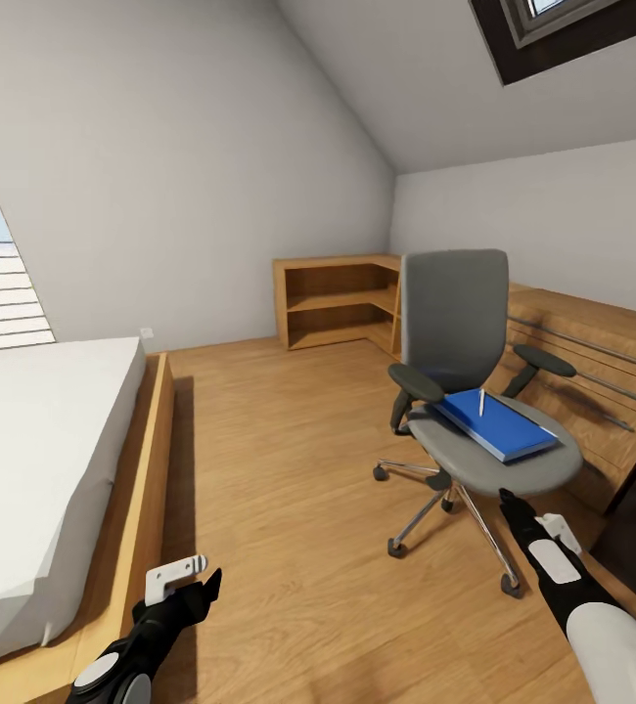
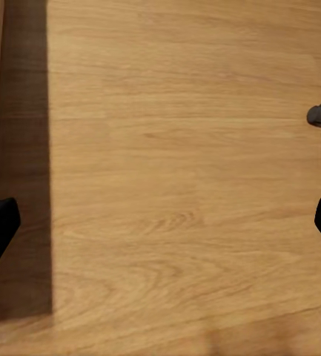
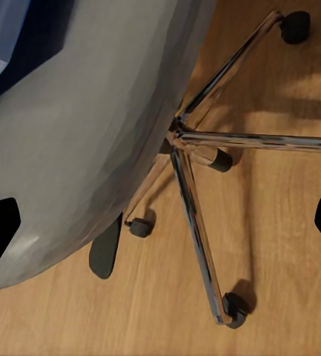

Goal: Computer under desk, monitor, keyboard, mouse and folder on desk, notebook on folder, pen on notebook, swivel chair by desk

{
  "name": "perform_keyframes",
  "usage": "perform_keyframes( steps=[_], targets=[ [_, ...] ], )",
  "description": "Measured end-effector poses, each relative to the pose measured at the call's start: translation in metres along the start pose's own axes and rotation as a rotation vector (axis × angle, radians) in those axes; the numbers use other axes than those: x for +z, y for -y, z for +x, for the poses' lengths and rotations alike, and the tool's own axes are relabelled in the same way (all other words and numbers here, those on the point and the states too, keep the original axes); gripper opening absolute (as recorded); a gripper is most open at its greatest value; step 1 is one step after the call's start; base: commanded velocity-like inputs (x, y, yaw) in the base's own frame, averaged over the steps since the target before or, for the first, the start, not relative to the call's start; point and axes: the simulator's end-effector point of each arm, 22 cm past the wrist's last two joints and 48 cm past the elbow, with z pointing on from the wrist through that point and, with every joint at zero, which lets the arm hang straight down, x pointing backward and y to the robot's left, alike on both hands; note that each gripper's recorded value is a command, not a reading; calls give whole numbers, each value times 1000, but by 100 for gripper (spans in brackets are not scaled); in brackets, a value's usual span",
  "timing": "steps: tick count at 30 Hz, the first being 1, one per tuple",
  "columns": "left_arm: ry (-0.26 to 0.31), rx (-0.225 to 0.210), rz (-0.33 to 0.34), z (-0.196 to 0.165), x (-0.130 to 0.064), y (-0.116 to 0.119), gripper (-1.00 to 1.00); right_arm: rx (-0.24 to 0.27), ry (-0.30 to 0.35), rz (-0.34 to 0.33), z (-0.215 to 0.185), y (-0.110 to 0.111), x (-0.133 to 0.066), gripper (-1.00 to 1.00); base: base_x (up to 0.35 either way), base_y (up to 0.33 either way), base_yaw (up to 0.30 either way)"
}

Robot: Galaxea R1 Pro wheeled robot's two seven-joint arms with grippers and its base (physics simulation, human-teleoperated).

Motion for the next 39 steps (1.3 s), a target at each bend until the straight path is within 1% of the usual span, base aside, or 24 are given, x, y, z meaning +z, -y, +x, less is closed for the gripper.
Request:
perform_keyframes(
  steps=[7, 39],
  targets=[
    [1, 0, 3, 0, 0, 2, 100, -3, 0, -1, 0, 0, 0, 100, 143, 0, 0],
    [1, 3, 9, 0, 0, 5, 100, 0, 0, 4, 0, 2, 0, 100, 264, -3, 0]
  ],
)
